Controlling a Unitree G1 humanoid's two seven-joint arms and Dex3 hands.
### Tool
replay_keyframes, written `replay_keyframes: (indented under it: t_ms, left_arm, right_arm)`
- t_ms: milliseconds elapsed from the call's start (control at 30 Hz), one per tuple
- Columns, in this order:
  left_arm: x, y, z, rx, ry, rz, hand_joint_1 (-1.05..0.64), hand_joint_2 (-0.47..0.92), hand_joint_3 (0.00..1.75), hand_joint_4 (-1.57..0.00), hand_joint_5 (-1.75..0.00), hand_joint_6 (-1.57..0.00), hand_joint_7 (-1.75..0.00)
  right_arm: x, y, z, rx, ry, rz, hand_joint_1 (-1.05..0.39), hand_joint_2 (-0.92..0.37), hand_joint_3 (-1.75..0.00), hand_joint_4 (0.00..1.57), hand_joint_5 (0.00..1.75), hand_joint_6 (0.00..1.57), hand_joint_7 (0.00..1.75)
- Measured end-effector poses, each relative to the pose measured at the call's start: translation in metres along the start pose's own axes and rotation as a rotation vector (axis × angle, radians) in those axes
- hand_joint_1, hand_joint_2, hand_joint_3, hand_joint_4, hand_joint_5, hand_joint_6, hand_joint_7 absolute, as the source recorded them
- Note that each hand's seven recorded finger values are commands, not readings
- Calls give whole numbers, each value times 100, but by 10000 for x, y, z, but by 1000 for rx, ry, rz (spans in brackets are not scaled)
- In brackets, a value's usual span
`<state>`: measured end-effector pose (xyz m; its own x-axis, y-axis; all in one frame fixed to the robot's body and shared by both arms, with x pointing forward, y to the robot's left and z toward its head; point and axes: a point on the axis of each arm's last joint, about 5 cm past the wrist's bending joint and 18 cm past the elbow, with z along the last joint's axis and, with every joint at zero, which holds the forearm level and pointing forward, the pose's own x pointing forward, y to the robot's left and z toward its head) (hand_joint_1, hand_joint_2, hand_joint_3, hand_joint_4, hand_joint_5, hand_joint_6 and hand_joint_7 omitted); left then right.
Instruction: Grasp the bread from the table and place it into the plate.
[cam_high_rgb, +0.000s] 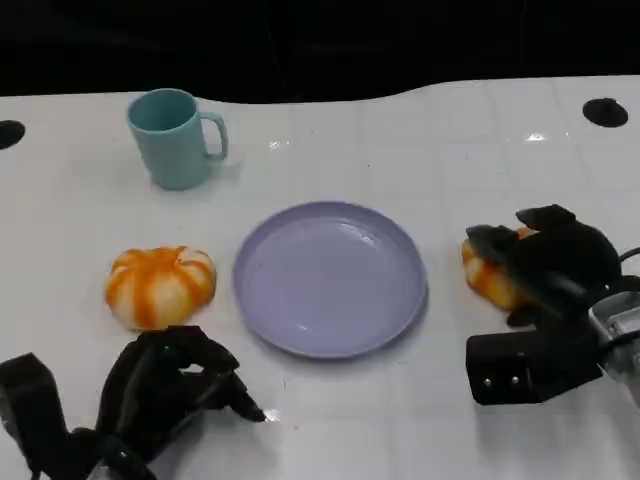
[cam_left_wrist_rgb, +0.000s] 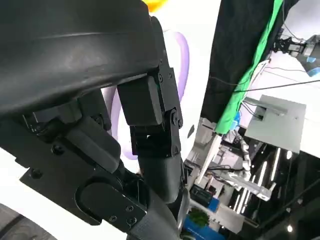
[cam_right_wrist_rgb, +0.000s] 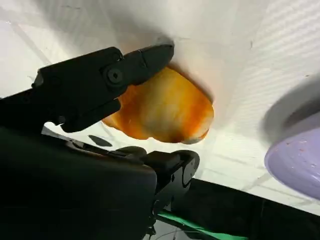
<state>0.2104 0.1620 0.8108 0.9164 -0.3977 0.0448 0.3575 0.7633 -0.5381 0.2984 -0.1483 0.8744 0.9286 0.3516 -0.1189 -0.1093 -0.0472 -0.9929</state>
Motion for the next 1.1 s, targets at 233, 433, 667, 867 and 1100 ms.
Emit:
replay_keyframes:
  t_ms: [233, 433, 667, 867, 1100]
  left_arm:
    - [-13, 1, -2, 1, 0, 1, -105, 68, 0, -157, -62, -157, -34]
    - [-13, 0, 1, 2, -2, 1, -105, 67, 0, -157, -62, -157, -34]
    - [-14, 1, 0, 3, -2, 1, -105, 68, 0, -157, -62, -157, -35]
    - [-15, 1, -2, 2, 0, 2, -105, 67, 0, -157, -62, -157, -35]
    - [-16, 2, -4, -2, 3, 2, -105, 67, 0, -157, -61, -157, -34]
  right_arm:
    - [-11, 50, -39, 36, 12, -19, -23, -87, 0, 104, 47, 100, 7]
    - [-39, 89, -40, 93, -42, -132, -14, -83, -26, 92, 171, 100, 105]
    - [-79, 151, -45, 119, -62, -228, -16, -57, -73, 91, 175, 81, 154]
    - [-92, 176, -35, 124, -73, -326, -11, -52, -75, 95, 175, 80, 158]
    - [-35, 120, 54, 287, -17, -430, -9, -41, -107, 97, 175, 81, 157]
